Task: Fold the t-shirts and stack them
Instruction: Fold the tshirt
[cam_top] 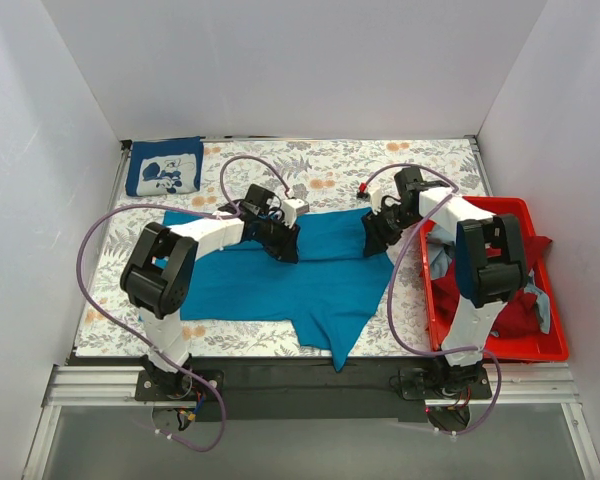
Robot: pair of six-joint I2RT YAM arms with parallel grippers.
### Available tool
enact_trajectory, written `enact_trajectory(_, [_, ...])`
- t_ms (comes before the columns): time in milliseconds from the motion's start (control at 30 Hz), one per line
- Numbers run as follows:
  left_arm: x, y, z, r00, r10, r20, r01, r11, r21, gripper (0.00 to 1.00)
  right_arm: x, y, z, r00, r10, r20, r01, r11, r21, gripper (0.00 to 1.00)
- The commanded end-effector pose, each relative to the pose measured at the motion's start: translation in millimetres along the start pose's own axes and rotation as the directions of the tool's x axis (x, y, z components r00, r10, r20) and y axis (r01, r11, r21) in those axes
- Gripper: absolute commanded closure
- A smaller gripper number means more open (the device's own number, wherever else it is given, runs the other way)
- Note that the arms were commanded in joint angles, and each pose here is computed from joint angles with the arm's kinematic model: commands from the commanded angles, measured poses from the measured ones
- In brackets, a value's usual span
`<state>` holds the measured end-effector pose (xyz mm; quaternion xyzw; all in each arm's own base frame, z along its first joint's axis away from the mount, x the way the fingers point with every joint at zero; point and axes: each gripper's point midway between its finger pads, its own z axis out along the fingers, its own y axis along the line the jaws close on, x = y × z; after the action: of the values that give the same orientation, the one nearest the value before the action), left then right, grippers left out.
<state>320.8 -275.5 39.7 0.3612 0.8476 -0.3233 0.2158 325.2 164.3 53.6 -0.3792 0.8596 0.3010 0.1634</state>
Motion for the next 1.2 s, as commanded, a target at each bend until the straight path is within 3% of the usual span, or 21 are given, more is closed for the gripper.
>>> enact_trajectory(0, [-16, -28, -33, 0.992, 0.107, 0.066, -0.110, 0.993, 0.043, 0.78, -10, 14, -15, 0.999, -0.049, 0.020, 0.049, 0.999, -0.021, 0.51])
enact_trajectory(233, [-37, -25, -36, 0.986, 0.102, 0.132, -0.105, 0.994, 0.014, 0.76, -59, 7, -10, 0.989, 0.109, 0.097, -0.101, 0.991, -0.083, 0.52])
enact_trajectory(367, [-61, -15, -23, 0.988, 0.038, 0.151, -0.040, 0.999, 0.011, 0.70, -70, -3, -2, 0.985, 0.144, 0.100, -0.136, 0.987, -0.086, 0.44])
enact_trajectory(667, [-60, -2, 5, 0.993, -0.047, 0.108, 0.042, 0.998, 0.046, 0.66, -53, -1, 19, 0.983, 0.178, 0.037, -0.173, 0.978, -0.118, 0.48])
enact_trajectory(1000, [-37, -23, 1, 0.995, -0.059, 0.076, 0.049, 0.991, 0.128, 0.70, -26, 29, 17, 0.988, 0.155, 0.013, -0.149, 0.969, -0.198, 0.64])
enact_trajectory(1167, [-25, -40, -6, 0.997, -0.033, 0.070, 0.020, 0.984, 0.176, 0.72, -12, 38, 10, 0.996, 0.086, 0.003, -0.084, 0.979, -0.187, 0.62])
